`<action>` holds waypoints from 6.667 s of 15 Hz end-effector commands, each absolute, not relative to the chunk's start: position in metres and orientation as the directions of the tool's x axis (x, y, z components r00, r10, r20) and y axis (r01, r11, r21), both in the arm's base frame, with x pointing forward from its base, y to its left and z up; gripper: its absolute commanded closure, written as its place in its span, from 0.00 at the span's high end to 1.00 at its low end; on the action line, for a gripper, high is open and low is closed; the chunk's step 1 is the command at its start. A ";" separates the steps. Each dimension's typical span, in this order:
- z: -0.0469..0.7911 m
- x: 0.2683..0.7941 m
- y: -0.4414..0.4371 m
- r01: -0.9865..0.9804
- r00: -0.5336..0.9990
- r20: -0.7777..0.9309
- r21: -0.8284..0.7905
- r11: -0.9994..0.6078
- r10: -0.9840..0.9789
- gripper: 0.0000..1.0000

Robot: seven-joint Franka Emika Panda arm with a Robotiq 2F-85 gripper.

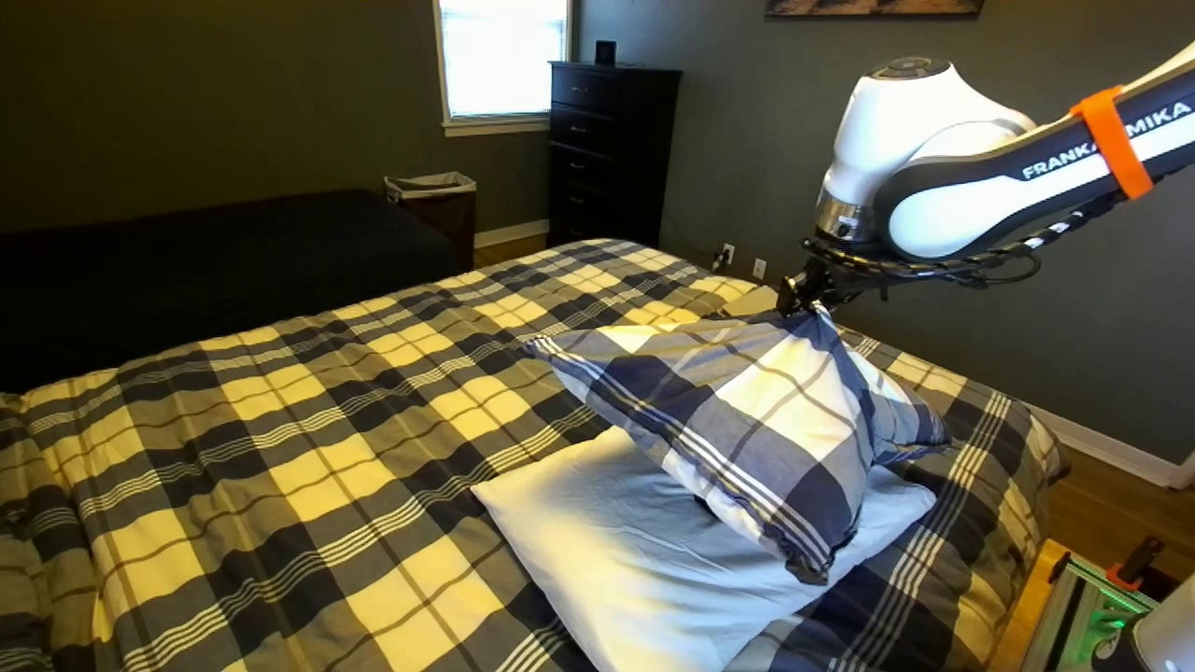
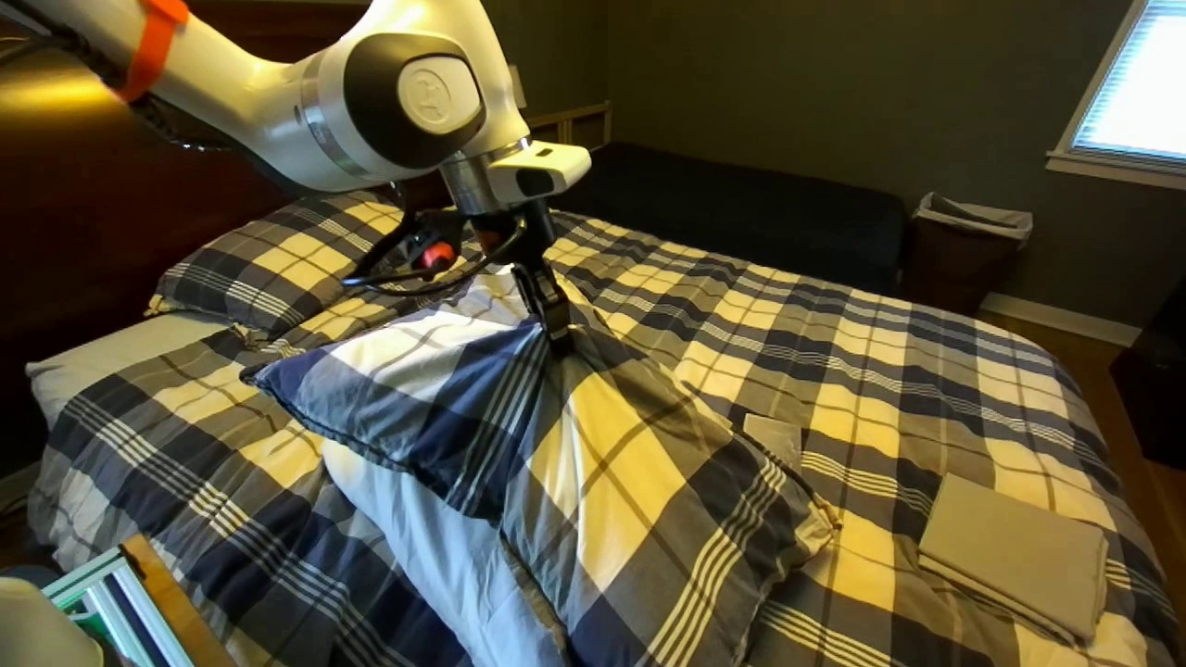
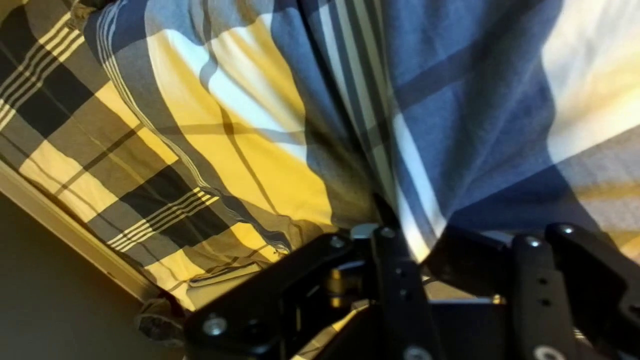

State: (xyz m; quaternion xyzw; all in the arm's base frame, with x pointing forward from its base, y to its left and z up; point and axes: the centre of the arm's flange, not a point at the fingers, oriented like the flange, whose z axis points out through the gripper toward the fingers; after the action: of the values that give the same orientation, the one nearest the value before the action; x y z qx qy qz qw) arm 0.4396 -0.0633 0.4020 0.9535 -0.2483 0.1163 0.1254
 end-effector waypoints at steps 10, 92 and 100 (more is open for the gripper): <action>0.412 0.440 -0.083 -0.546 0.821 0.324 0.205 -0.812 -0.470 0.01; 0.421 0.473 -0.463 -0.798 0.587 0.755 0.477 -0.369 -0.293 0.01; 0.410 0.475 -0.480 -0.784 0.608 0.751 0.515 -0.346 -0.260 0.01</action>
State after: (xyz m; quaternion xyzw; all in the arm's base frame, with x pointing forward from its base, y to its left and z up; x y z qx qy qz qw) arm 0.4712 -0.4650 0.3955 0.7829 -0.3528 0.2568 0.4434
